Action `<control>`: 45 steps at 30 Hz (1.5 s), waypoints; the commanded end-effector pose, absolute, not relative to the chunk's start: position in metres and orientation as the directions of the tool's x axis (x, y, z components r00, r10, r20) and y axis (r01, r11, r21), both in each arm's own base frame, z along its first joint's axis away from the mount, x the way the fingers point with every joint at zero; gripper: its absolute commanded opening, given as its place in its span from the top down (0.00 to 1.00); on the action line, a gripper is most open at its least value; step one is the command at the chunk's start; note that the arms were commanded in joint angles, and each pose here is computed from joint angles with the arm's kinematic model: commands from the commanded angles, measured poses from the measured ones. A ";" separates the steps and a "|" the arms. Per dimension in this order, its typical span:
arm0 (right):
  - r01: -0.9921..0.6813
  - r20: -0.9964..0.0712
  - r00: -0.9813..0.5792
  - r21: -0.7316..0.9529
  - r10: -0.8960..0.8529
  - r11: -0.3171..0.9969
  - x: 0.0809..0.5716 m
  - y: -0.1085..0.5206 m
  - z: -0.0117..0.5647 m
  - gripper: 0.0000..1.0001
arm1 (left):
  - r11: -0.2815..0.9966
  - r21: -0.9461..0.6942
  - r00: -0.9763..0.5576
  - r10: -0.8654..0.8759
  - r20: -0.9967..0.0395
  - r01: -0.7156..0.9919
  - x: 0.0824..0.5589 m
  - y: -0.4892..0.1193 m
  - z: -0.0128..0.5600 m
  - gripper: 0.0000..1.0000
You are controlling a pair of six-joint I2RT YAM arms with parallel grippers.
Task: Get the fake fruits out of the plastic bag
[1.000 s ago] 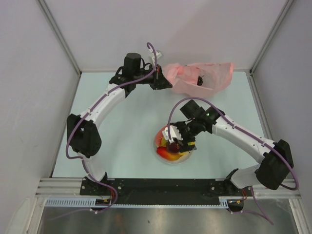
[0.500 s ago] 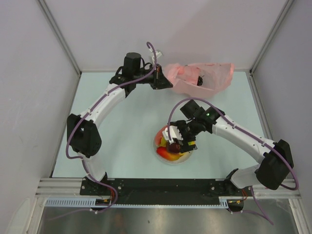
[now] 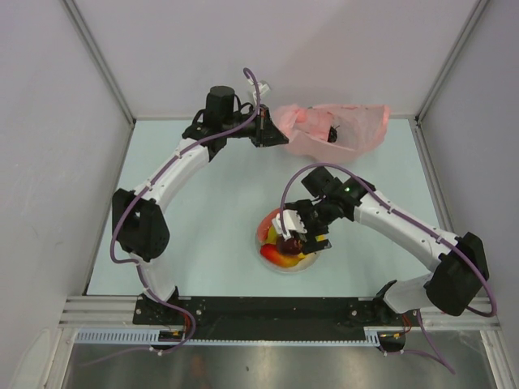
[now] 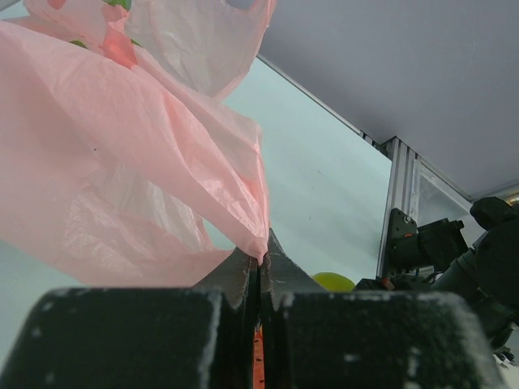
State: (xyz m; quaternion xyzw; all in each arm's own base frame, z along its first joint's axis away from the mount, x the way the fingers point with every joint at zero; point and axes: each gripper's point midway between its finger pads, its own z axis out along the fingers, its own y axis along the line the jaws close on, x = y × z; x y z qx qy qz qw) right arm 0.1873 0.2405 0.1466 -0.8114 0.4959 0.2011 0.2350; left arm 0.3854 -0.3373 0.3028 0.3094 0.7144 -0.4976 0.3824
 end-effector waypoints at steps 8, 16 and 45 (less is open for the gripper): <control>-0.872 -0.574 0.478 -0.401 -0.665 -0.281 0.195 0.214 0.215 0.00 | 0.281 -0.465 -0.496 0.044 -0.867 0.839 0.386 -0.338 0.319 1.00; -0.747 -0.827 0.185 -0.469 -0.531 0.471 0.324 0.175 0.314 0.04 | 0.270 -0.445 -0.482 0.087 -0.872 0.854 0.366 -0.329 0.316 1.00; -0.481 -0.805 -0.508 -0.029 -0.305 0.876 0.372 0.082 0.128 0.39 | 0.218 -0.274 -0.320 0.217 -0.922 0.937 0.275 -0.286 0.304 1.00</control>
